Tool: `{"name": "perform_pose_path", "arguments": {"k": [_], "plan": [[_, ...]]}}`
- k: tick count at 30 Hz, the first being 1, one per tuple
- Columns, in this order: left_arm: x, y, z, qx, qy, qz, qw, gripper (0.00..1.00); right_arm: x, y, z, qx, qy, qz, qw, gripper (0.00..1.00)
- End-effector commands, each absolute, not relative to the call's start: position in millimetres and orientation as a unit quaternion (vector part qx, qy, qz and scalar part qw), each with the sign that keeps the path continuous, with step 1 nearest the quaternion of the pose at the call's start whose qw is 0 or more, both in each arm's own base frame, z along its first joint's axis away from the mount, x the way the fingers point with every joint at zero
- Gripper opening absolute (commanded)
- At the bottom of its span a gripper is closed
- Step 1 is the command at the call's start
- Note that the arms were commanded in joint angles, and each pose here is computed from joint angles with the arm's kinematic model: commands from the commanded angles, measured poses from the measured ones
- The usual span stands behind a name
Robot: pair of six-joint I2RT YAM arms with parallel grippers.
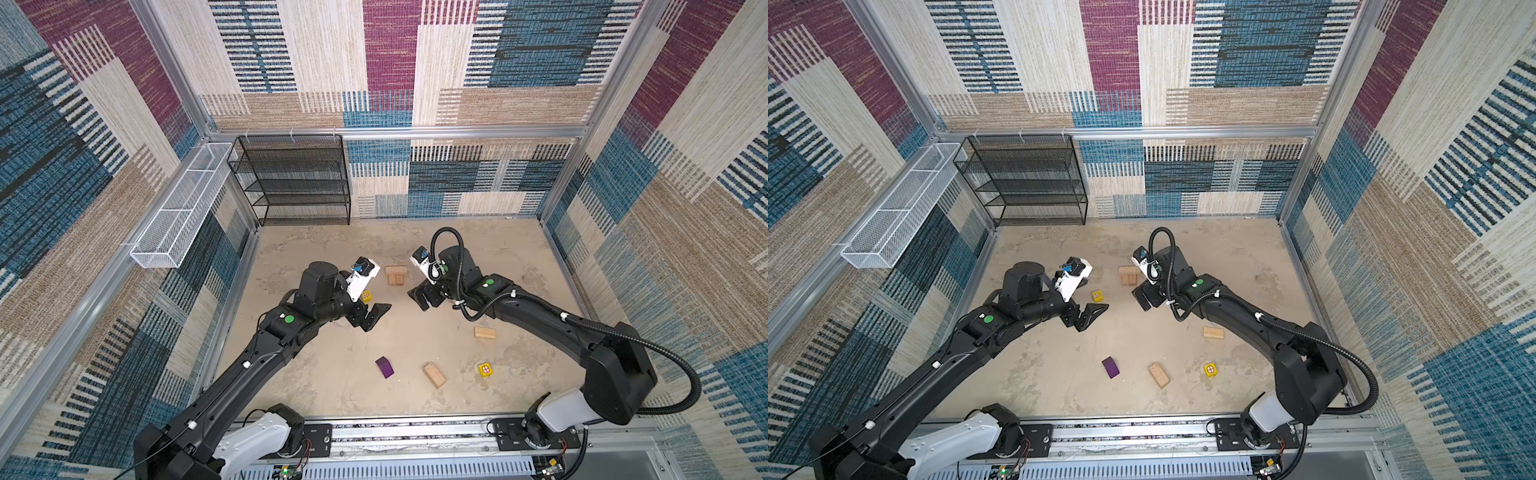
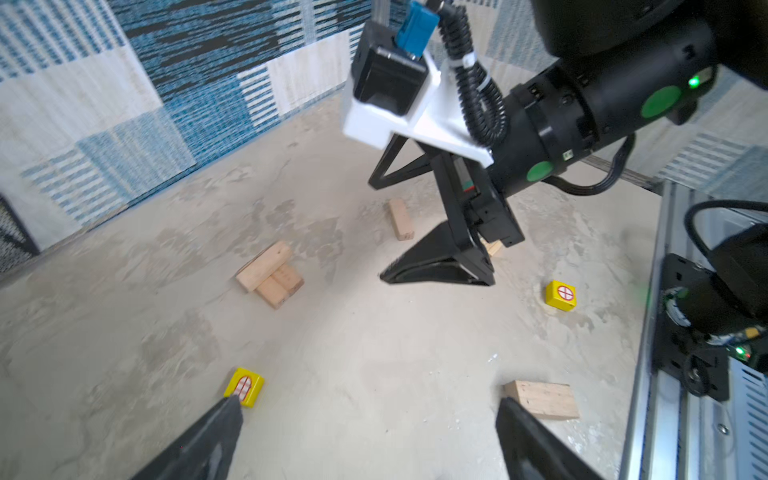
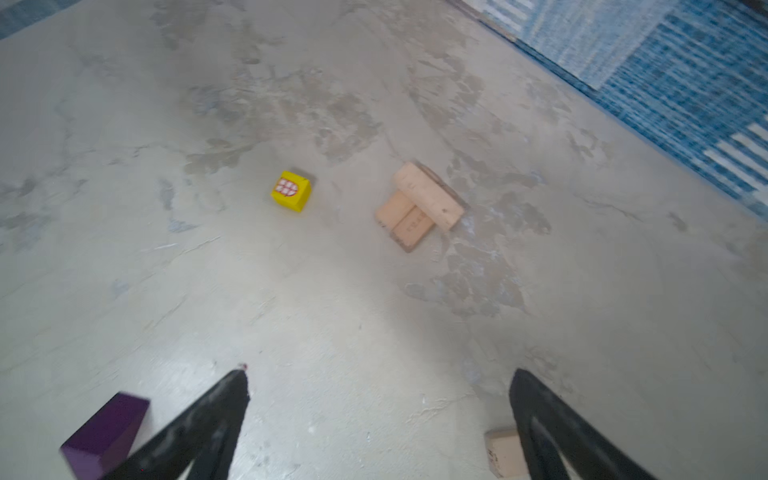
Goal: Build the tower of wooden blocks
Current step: 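Open the right gripper and lift it off the stack, then move the right gripper over a loose wooden block while the left gripper moves inward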
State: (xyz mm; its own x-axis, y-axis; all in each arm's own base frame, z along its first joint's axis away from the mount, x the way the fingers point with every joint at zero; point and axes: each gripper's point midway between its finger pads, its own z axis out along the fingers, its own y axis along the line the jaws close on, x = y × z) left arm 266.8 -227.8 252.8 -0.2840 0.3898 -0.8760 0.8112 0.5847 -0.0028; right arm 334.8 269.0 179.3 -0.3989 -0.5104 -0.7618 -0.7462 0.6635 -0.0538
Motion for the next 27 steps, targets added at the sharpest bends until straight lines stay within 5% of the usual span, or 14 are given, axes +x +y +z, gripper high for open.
{"name": "perform_pose_path", "arguments": {"k": [1,13,20,27], "plan": [[257.2,-253.8,265.0,0.462,0.700,-0.264,0.476,1.00,320.5,280.7,197.5,-0.444,0.763,0.205,0.423,1.00],[239.7,-313.2,240.7,0.619,0.564,-0.298,0.459,1.00,329.2,184.0,159.7,-0.384,0.815,0.178,0.396,1.00],[238.1,-324.3,223.7,0.619,0.572,-0.319,0.434,1.00,353.6,145.4,156.2,-0.309,0.853,0.142,0.395,0.97],[254.2,-322.1,211.1,0.606,0.619,-0.233,0.442,1.00,380.7,125.3,134.0,-0.246,0.891,0.116,0.364,0.92]]}}
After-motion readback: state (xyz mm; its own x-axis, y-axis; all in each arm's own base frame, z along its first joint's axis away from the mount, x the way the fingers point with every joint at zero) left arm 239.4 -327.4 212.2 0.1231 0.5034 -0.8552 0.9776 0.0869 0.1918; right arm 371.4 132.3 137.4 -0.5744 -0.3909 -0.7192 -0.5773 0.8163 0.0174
